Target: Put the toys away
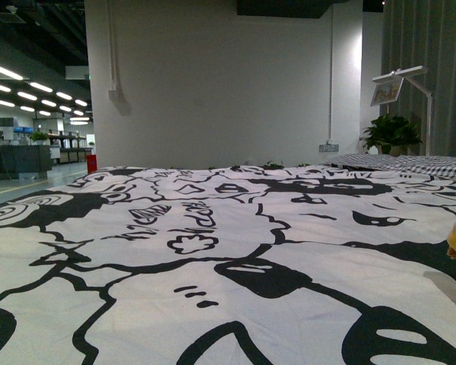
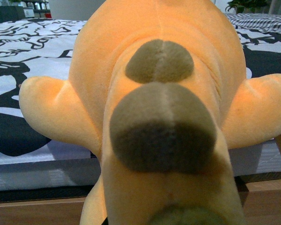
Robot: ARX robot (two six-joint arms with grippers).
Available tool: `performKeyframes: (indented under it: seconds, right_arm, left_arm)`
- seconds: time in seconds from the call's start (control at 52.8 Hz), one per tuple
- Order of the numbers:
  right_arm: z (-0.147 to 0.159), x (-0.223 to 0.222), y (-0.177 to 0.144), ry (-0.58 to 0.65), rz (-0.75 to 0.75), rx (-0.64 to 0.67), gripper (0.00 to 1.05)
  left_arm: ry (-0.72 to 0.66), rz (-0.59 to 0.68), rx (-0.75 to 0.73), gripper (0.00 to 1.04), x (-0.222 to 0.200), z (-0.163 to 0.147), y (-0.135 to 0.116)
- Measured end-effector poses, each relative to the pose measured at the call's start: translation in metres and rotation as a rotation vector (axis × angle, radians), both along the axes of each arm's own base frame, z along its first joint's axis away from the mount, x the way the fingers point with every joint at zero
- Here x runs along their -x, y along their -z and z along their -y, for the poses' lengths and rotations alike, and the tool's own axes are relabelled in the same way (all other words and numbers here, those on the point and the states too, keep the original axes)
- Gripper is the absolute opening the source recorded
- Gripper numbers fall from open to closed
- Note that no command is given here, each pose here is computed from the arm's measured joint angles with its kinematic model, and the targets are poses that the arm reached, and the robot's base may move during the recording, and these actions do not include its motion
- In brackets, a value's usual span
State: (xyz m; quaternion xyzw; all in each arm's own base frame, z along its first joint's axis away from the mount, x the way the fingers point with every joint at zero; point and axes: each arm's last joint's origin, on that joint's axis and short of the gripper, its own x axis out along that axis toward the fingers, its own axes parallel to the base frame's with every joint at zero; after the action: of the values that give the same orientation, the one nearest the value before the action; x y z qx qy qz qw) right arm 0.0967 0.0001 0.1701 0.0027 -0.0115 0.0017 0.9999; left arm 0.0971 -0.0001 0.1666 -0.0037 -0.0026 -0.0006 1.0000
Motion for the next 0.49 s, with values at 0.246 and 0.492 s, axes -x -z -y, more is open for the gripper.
performKeyframes:
  seconds: [0.246,0.492]
  right_arm:
    - [0.0,0.0,0.0,0.0,0.0,0.0,0.07]
    - [0.0,-0.0001,0.0007,0.0,-0.002,0.0,0.07]
  left_arm:
    - [0.0,0.0,0.0,0.98,0.0,0.0,0.0]
    - [0.0,0.0,0.0,0.98,0.0,0.0,0.0]
